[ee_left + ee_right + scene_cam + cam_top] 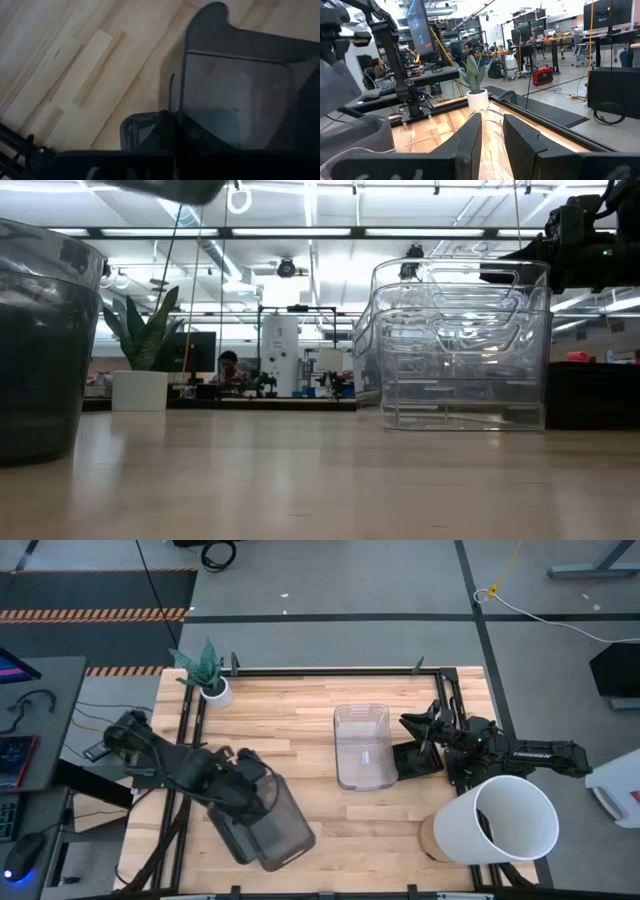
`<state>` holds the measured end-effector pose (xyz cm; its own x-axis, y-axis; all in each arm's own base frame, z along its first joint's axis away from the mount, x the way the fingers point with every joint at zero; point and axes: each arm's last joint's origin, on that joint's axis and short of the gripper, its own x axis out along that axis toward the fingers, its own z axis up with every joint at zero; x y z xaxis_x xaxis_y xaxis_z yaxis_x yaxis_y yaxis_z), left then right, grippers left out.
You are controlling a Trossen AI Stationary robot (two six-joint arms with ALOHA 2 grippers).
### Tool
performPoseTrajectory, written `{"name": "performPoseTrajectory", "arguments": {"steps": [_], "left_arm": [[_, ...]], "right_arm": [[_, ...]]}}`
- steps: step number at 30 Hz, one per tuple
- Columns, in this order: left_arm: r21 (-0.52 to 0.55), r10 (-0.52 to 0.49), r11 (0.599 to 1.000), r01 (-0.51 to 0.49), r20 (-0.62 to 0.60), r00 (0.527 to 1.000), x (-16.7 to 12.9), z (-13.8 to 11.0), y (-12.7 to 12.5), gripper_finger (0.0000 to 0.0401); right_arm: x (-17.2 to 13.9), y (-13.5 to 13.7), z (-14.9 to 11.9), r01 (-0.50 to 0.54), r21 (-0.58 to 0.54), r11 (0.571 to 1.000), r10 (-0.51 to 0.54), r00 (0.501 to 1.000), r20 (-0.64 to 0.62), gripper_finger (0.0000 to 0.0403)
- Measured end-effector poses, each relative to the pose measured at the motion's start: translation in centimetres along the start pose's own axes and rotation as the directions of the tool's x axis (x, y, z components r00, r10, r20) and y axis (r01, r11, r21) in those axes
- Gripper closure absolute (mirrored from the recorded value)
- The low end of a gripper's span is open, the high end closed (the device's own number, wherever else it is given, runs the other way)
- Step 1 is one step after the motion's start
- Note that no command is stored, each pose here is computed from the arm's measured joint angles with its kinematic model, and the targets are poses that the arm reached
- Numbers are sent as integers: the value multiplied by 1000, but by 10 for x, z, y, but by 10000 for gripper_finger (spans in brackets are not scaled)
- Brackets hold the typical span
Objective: Stack baskets by color
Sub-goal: Stack the right black transparent bin on the stacked left black transparent bin
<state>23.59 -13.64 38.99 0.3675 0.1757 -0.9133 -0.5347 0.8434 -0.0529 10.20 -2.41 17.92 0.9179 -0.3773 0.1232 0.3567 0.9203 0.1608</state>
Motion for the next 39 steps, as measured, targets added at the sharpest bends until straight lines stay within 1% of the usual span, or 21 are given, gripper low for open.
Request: {"name": "performPoseTrajectory", "arguments": {"steps": [4,6,12,19,22,26,29,31,39], "left_arm": [[-60,-67,996,70,50,997,-24,-11,15,395],[-94,-72,993,77,54,996,-28,-19,24,395],[-157,-60,986,62,13,998,-23,-42,50,395],[-176,-36,984,31,-24,999,-12,-59,67,395],[-176,-7,984,-2,-55,998,-3,-64,68,395],[-158,17,987,-40,-142,990,10,-71,68,395],[-148,24,988,-51,-180,983,17,-75,67,395],[-144,28,988,-56,-186,982,19,-76,67,395],[-157,-10,987,-15,-160,987,23,-75,58,394]], "right_arm": [[0,0,0,0,0,1000,0,1000,0,317],[0,0,0,0,0,1000,0,1000,1,317],[0,0,0,0,0,1000,0,1000,1,317],[0,0,0,0,0,1000,0,1000,1,317],[0,0,0,0,0,1000,0,1000,1,317],[0,0,0,0,0,1000,0,1000,1,317],[0,0,0,0,0,1000,0,1000,1,317],[0,0,0,0,0,1000,0,1000,1,317],[0,0,0,0,0,1000,0,1000,1,317]]}}
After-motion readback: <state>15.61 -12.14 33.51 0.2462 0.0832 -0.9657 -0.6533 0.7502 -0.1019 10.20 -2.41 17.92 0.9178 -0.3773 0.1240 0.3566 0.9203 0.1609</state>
